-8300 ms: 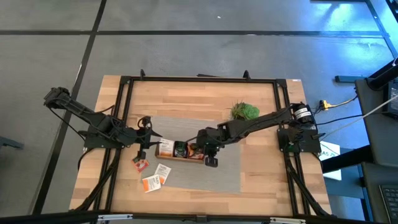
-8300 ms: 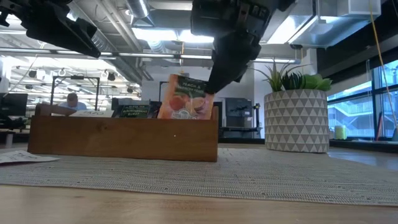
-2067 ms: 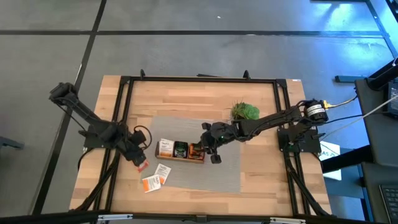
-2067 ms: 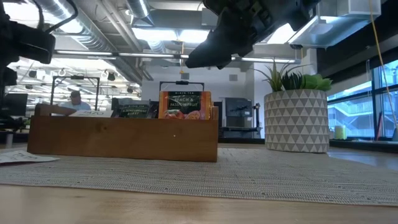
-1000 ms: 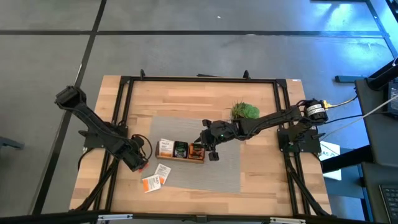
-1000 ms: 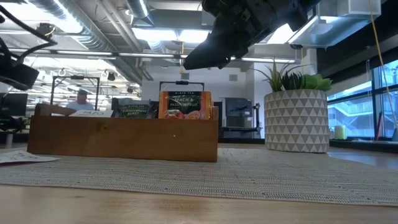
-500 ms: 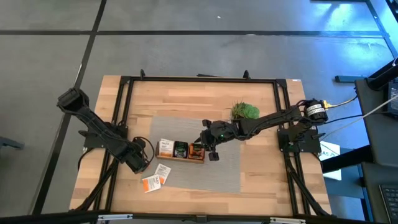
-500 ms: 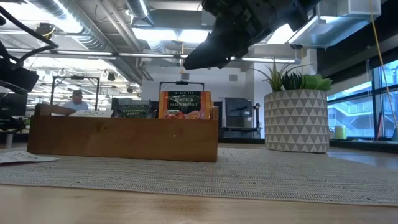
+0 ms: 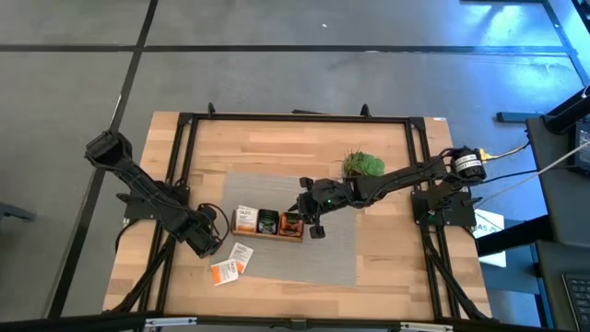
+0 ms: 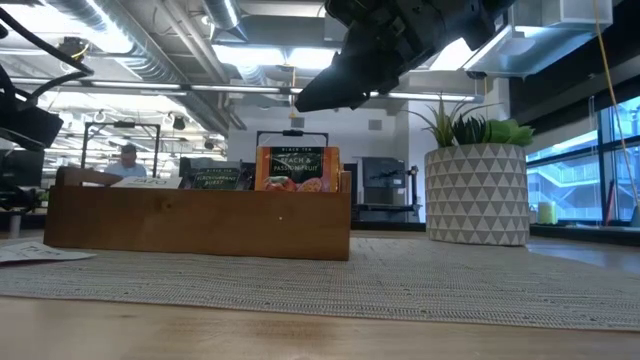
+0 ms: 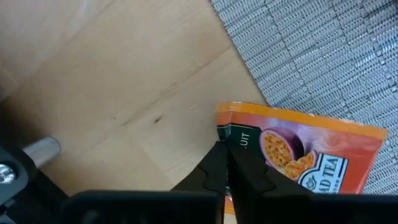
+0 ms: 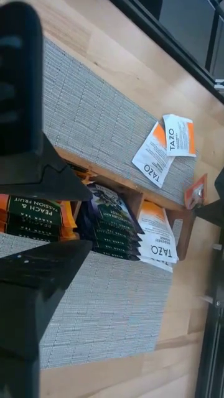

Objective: Pick & Place Tea
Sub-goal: Put the orange tea bag into the right section of the wooden organizer

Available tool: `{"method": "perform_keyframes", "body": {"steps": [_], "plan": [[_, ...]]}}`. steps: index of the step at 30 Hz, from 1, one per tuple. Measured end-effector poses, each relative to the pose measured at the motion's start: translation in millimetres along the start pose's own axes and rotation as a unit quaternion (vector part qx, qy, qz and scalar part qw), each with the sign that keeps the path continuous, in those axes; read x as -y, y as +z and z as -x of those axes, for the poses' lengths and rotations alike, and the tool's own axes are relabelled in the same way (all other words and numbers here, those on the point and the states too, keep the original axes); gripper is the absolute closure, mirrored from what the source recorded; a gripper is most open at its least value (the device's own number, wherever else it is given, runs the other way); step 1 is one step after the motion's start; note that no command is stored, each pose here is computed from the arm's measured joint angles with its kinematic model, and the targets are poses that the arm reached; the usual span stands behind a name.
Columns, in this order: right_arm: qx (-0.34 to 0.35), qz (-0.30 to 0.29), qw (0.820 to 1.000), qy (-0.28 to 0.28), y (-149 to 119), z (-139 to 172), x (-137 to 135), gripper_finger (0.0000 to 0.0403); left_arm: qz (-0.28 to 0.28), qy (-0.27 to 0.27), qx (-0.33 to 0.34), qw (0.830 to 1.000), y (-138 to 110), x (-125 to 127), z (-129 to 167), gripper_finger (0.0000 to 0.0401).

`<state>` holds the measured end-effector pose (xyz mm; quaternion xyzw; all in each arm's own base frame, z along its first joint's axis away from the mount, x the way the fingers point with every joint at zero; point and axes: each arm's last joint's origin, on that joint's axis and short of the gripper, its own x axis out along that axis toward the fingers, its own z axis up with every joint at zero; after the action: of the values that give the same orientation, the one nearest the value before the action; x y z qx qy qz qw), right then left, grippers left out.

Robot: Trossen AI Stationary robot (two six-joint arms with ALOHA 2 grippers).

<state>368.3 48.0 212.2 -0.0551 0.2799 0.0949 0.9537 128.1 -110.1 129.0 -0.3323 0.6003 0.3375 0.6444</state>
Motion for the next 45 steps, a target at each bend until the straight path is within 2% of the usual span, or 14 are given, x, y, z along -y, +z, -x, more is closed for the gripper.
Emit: {"method": "perform_keyframes", "body": {"steps": [7,10,12,15,18,23,29,33,36,42,45], "plan": [[0.000,0.000,1.000,0.000,0,0,0,0.0288,-0.009,0.004,0.005,1.000,1,-1,4,0.0399],[0.000,0.010,1.000,0.000,0,0,0,0.0288,-0.021,0.034,0.026,0.999,3,-7,15,0.0399],[0.000,0.011,1.000,0.000,0,0,0,0.0288,-0.023,0.013,0.037,0.999,4,-2,25,0.0399],[-0.001,0.011,1.000,0.000,0,0,0,0.0288,-0.030,0.022,0.051,0.998,6,-6,32,0.0399],[-0.001,0.012,1.000,0.000,0,0,0,0.0288,-0.036,-0.012,0.059,0.998,6,-2,41,0.0399],[0.000,0.011,1.000,-0.001,0,0,0,0.0288,-0.055,-0.032,0.077,0.995,9,-1,58,0.0399],[0.008,0.012,1.000,-0.002,2,0,0,0.0288,-0.071,0.028,0.117,0.990,17,-8,89,0.0399],[0.009,0.006,1.000,-0.002,2,0,0,0.0288,-0.105,0.015,0.177,0.978,25,-1,108,0.0399],[0.024,-0.045,0.999,0.005,4,0,0,0.0288,-0.141,0.000,0.210,0.967,32,6,119,0.0399],[0.051,-0.111,0.979,0.164,18,13,-10,0.0288,-0.218,-0.057,0.262,0.938,48,27,130,0.0399],[0.030,-0.136,0.975,0.175,13,8,-16,0.0288,-0.259,-0.089,0.292,0.916,57,40,133,0.0399]]}}
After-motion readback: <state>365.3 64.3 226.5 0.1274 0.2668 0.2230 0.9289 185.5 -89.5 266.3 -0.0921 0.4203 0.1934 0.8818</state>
